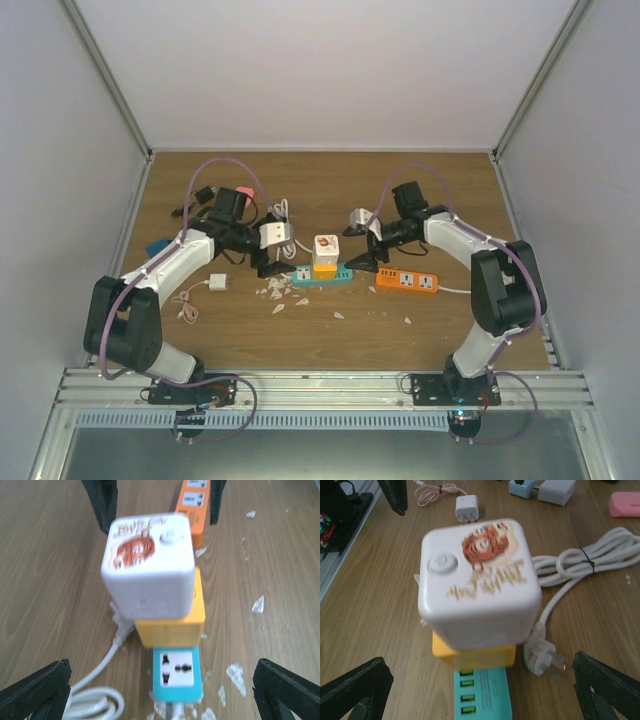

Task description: Pull the plug off the socket

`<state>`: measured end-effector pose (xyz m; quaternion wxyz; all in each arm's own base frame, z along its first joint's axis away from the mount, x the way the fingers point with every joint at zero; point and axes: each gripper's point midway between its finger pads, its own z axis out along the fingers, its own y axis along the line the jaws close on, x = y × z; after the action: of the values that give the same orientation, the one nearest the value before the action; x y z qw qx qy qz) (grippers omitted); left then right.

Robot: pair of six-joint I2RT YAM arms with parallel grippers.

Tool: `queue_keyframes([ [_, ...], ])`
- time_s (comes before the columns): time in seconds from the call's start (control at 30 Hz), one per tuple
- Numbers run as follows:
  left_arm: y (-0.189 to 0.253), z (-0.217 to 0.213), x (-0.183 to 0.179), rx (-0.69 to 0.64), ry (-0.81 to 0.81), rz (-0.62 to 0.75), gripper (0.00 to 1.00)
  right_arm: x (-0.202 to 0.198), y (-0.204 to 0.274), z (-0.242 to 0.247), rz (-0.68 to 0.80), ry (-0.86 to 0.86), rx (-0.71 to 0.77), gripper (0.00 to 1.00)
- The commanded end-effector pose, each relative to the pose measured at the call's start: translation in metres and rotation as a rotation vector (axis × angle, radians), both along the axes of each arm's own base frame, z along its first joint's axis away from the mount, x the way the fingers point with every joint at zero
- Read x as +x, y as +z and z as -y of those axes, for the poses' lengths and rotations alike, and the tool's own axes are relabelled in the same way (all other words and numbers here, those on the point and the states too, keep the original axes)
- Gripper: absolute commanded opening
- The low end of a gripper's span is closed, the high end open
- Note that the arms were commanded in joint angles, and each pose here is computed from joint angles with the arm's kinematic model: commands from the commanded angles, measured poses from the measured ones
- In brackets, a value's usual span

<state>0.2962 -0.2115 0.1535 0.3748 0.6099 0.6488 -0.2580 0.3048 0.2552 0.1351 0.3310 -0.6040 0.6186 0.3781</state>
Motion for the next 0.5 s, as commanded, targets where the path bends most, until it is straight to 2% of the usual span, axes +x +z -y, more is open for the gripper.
queue_keyframes([
  [0.0,0.024,0.033,0.006,-0.073,-0.050,0.017,0.99,-0.006,0.013,0.011,0.018,0.002,0.122,1.00],
  [0.2,0.021,0.057,0.015,-0.064,-0.055,0.006,0.99,-0.012,0.019,0.013,0.083,-0.053,0.181,1.00],
  [0.47,0.016,0.074,0.016,-0.054,-0.084,-0.004,0.98,-0.009,0.010,0.003,0.129,-0.100,0.179,1.00],
])
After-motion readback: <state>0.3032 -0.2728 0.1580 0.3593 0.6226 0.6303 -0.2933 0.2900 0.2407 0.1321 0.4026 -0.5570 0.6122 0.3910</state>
